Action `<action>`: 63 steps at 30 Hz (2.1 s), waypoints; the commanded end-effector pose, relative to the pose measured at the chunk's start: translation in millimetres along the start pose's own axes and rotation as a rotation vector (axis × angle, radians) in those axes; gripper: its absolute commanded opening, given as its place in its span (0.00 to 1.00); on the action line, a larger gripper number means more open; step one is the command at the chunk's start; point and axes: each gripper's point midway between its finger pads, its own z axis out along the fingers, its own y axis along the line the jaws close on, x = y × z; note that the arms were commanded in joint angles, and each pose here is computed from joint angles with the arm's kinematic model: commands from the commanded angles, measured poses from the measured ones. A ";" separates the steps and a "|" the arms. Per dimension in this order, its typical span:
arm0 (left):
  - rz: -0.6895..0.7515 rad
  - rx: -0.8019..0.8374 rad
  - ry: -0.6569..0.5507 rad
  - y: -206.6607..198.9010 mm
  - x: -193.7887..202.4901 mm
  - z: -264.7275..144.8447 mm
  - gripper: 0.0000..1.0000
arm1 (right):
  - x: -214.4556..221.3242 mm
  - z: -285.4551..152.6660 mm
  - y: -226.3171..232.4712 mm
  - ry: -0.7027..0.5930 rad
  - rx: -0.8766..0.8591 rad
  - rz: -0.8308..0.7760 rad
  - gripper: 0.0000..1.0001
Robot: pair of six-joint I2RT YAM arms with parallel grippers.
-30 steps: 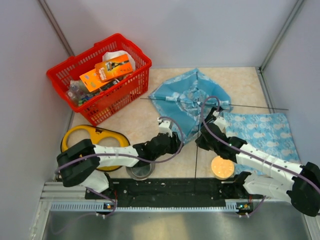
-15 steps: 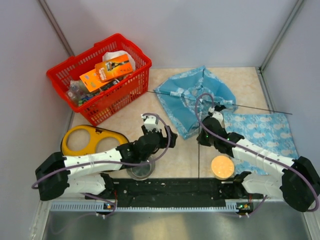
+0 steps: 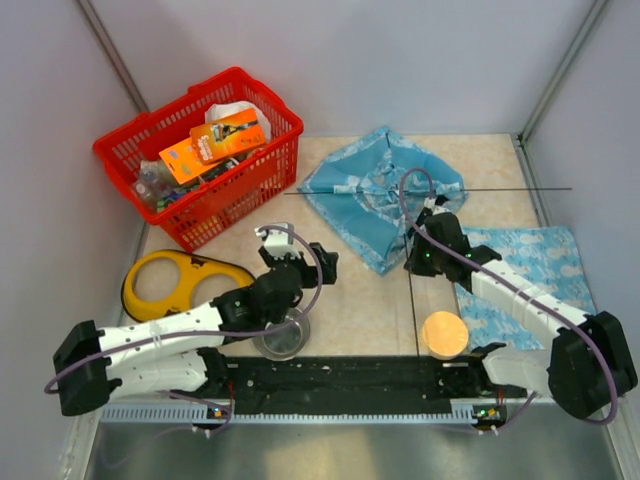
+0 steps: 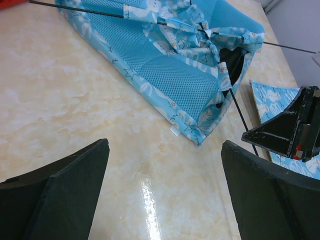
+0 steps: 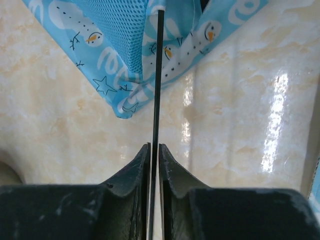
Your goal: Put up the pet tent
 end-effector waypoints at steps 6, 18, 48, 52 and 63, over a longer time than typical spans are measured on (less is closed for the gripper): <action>-0.032 -0.073 -0.111 20.9 -31.8 -14.8 0.99 | -37.3 -27.2 17.4 -0.076 -0.049 -0.023 0.73; 0.050 0.108 0.007 -15.6 -13.0 -13.6 0.98 | 47.5 -69.6 3.6 0.130 -0.104 0.090 0.67; -0.092 0.361 0.234 -119.0 25.3 24.6 0.93 | 10.3 -83.8 71.3 -0.029 -0.413 0.041 0.00; -0.125 0.395 0.260 -130.0 28.3 31.4 0.93 | -7.9 -89.8 81.2 -0.117 -0.461 0.037 0.00; -0.241 0.498 0.251 -149.1 23.4 60.9 0.88 | -21.8 -91.4 92.7 -0.211 -0.542 0.043 0.00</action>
